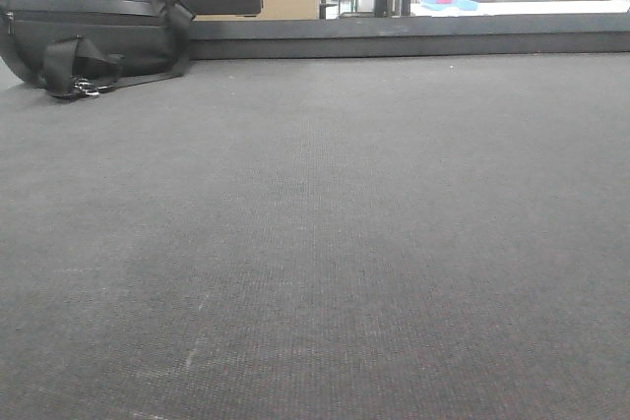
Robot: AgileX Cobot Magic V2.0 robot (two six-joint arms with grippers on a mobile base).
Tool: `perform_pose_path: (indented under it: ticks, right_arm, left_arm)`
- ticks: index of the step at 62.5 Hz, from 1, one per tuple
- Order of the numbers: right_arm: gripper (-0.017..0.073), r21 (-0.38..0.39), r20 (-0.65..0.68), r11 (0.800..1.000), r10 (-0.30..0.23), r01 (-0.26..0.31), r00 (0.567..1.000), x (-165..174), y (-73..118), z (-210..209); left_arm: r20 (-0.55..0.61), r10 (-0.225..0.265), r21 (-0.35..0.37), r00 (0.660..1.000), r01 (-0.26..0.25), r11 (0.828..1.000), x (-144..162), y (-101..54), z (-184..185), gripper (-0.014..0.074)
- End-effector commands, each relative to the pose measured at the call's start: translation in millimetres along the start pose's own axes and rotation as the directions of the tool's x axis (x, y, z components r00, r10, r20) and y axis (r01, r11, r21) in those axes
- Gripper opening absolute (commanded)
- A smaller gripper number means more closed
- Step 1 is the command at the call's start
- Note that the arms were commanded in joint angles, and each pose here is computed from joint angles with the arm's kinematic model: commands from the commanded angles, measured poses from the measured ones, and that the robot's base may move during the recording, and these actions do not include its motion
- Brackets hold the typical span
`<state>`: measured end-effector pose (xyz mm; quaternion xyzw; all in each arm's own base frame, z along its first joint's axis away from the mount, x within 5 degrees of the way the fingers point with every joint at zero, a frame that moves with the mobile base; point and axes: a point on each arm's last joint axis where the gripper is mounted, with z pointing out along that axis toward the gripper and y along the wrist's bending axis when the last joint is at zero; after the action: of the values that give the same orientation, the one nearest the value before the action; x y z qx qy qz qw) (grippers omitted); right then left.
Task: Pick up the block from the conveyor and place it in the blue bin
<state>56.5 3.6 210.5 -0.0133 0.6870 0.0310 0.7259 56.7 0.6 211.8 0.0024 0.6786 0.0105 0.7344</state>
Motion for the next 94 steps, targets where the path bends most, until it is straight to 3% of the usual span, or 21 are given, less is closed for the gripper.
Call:
perform_pose_path:
  ticks: [1,54,69,73,85,94]
  right_arm:
    - [-0.0162,0.007,0.024,1.000,-0.010,0.010,1.000,-2.0,-0.4,-0.3]
    - [-0.0162,0.007,0.026,1.000,-0.010,0.010,1.000,-2.2,-0.4,-0.4]
    - [-0.0162,0.012,0.168,1.000,-0.011,0.010,0.986,-15.2,-0.7,-1.6]
    - [-0.0162,0.011,0.144,1.000,-0.011,0.010,0.990,-13.3,-0.6,-1.3]
    - [-0.0162,0.002,0.128,1.000,-0.009,0.008,0.992,-51.6,1.1,-9.2]
    - [-0.0162,-0.021,0.004,0.999,0.048,-0.048,0.999,-68.3,3.8,-11.9]
  left_arm:
    - [0.025,-0.006,-0.004,1.000,0.006,1.000,-3.0,0.2,-0.5,-0.0111]
    - [0.040,-0.006,-0.003,0.999,0.006,1.000,-4.3,0.2,-0.6,-0.0111]
    - [0.008,-0.006,-0.005,1.000,0.006,1.000,-1.5,0.3,-0.5,-0.0111]
    - [0.012,-0.006,-0.007,1.000,0.006,1.000,-9.0,0.6,-1.3,-0.0111]
    - [-0.030,-0.007,-0.024,1.000,0.006,1.000,-56.6,3.0,-13.3,-0.0111]
    - [-0.099,-0.008,-0.032,0.995,0.005,0.999,-91.8,4.4,-9.5,-0.0111]
